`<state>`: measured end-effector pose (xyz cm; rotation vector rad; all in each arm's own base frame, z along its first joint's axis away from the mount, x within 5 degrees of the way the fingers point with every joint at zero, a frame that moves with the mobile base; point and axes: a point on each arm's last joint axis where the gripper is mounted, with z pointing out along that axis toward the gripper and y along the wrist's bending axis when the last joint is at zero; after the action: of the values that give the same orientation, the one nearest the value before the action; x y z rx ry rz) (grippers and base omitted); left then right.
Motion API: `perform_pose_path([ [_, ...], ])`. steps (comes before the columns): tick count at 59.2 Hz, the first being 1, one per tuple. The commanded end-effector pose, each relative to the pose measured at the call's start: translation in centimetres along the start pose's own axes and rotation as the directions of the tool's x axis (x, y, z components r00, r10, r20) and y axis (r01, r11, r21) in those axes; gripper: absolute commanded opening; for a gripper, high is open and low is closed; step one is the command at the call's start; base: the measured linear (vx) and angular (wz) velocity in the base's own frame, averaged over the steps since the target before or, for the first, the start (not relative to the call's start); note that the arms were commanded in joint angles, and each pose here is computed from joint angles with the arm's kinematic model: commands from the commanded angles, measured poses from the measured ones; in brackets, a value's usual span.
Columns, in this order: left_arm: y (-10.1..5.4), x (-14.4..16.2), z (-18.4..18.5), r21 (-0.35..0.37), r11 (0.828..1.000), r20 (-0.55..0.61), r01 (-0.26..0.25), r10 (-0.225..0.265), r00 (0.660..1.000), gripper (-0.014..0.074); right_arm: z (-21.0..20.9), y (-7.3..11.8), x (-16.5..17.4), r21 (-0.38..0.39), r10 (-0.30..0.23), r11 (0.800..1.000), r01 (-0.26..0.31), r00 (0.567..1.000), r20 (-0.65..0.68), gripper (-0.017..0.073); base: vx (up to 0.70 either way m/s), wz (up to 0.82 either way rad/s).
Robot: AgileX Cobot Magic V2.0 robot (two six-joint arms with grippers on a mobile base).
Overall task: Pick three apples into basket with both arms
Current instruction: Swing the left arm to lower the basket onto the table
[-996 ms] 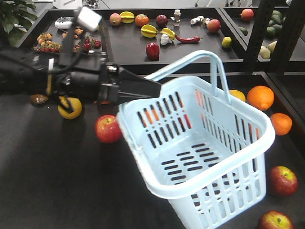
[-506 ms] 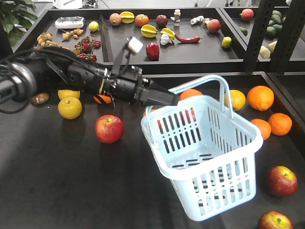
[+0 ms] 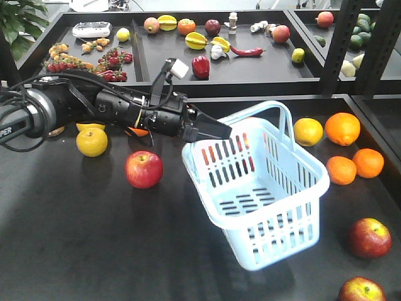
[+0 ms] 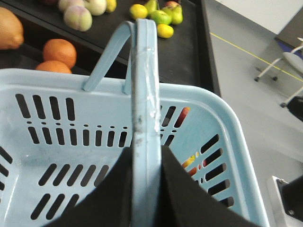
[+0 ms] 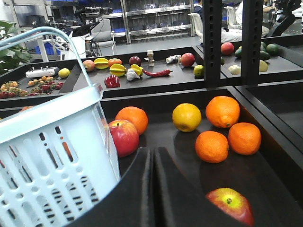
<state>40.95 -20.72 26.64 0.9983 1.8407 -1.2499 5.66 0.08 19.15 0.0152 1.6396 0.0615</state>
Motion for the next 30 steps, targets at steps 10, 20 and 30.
perform_pose_path([
  [10,-1.5,-2.5,-2.9,0.001,0.996,0.029,-0.084,0.084,0.996,0.0001,0.0,0.1,-0.3,-0.016,-0.008,1.000,0.009,0.997,0.072,-0.0005,0.00,0.00],
  [20,-1.4,-2.4,-3.5,0.024,0.997,0.025,-0.076,0.076,0.997,0.0004,0.0,0.1,-0.3,-0.016,-0.008,1.000,0.009,0.997,0.072,-0.0005,0.00,0.00],
  [30,-1.5,-2.3,-3.5,0.038,0.997,0.020,-0.074,0.073,0.997,0.0007,0.0,0.1,-0.3,-0.016,-0.008,1.000,0.009,0.997,0.072,-0.0005,0.00,0.00],
])
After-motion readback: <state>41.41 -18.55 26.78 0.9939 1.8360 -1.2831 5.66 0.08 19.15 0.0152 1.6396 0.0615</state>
